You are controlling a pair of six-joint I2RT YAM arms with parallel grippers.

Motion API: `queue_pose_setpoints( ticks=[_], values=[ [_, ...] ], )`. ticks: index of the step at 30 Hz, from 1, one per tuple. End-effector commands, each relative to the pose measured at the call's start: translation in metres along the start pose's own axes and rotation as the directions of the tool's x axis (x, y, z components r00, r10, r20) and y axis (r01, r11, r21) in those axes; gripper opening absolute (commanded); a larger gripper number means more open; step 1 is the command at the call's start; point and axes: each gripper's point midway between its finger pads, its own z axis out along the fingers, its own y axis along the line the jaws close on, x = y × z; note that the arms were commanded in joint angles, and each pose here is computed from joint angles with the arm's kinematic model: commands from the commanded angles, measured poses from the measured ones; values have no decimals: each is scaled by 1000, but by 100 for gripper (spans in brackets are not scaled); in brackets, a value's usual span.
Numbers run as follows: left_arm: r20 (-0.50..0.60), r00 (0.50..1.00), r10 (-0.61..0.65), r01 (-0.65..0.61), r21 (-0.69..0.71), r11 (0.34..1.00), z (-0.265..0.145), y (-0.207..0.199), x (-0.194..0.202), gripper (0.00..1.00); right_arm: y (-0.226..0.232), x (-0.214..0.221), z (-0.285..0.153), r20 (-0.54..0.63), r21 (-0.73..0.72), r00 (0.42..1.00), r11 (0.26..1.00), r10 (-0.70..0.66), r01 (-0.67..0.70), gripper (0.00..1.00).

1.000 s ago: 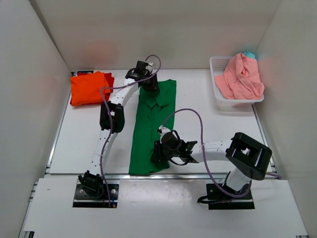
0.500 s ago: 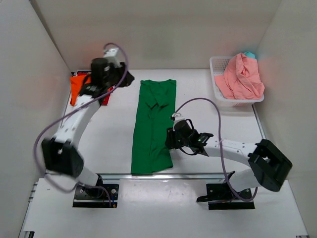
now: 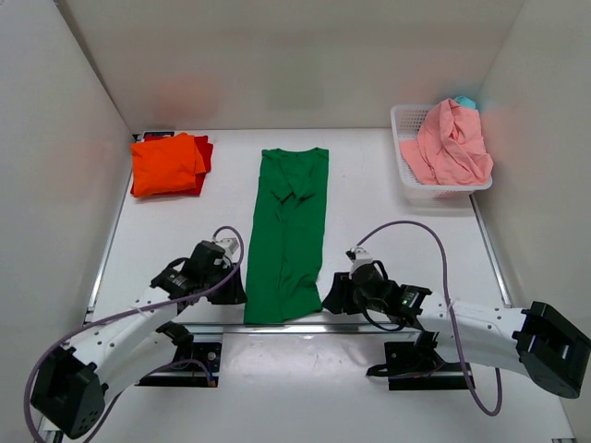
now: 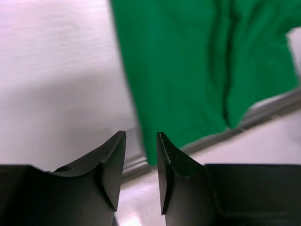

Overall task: Fold and stack the t-shirts
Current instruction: Grab the bottom of the folded rectangular tshirt with both arms

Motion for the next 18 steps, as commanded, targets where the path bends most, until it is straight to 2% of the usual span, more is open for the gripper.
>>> queue_pose_setpoints(
  ticks=[1, 4, 6, 9, 13, 18],
  values=[
    [75, 994, -76, 70, 73, 995, -12, -25, -15, 42, 19, 2, 3, 4, -70, 997, 994, 80, -79, 45],
    [64, 993, -103, 98, 79, 992, -11, -21, -1, 45, 24, 1, 4, 6, -89, 995, 991, 102, -101, 46],
    [96, 988, -123, 113, 103, 988, -17, -28, -5, 47, 31, 2, 5, 5, -115, 994, 988, 105, -104, 46],
    [14, 992, -123, 121, 117, 986, -11, -25, 12, 49, 38, 3, 6, -22, -141, 993, 983, 114, -116, 46],
    [-110, 993, -52, 60, 73, 996, -5, -26, 40, 53, 41, 8, 10, -57, -131, 994, 986, 93, -100, 47],
    [-158, 987, -34, 45, 68, 997, -5, -26, 52, 52, 40, 19, 14, -91, -132, 991, 985, 100, -112, 44]
  ],
)
